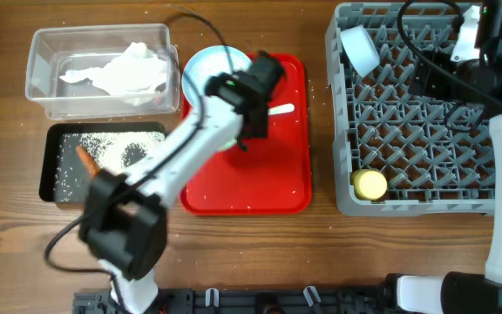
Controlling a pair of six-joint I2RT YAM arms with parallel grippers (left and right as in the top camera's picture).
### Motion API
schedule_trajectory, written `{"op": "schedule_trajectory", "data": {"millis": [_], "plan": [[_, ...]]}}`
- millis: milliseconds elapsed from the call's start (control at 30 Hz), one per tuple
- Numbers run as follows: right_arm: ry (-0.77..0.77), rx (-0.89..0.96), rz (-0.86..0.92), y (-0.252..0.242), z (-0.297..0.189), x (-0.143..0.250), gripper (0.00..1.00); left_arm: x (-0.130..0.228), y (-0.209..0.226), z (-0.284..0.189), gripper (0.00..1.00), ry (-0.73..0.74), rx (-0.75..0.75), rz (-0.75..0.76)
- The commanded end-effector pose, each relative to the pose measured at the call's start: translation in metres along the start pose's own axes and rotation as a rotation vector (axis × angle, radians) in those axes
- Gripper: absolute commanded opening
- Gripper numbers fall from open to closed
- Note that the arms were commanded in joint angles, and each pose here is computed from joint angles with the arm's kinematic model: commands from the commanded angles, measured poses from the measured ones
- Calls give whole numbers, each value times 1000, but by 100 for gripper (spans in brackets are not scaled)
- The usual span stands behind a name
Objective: Sort waste into correct bins and load items into the dishwasher rack
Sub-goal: 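Set the empty green bowl back on the red tray with the left gripper, then reach the right gripper down and grasp the green bowl's rim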
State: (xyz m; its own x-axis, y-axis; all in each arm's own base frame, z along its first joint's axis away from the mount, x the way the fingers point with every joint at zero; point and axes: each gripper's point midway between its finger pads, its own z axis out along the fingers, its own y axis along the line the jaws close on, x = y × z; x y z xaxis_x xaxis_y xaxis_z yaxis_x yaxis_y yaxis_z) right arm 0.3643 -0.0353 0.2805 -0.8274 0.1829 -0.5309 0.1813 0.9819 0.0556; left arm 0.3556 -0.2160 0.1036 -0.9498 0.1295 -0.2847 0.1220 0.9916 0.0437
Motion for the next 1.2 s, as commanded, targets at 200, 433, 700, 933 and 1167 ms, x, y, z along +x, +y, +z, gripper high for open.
{"op": "schedule_trajectory", "data": {"millis": [200,433,700,933,1167], "plan": [[9,-95,7,16,3,0,82,27,-37,18,83,110,49,106],[131,-467,-135,153,30,21,80,-87,108,-116,100,-212,155,-335],[567,-390,-415,278,145,174,76,-74,244,-113,100,-195,90,-651],[622,-195,-506,263,174,208,63,-65,284,-114,100,-203,52,-740],[473,-227,-486,275,144,166,67,-66,290,-114,100,-216,25,-745]]}}
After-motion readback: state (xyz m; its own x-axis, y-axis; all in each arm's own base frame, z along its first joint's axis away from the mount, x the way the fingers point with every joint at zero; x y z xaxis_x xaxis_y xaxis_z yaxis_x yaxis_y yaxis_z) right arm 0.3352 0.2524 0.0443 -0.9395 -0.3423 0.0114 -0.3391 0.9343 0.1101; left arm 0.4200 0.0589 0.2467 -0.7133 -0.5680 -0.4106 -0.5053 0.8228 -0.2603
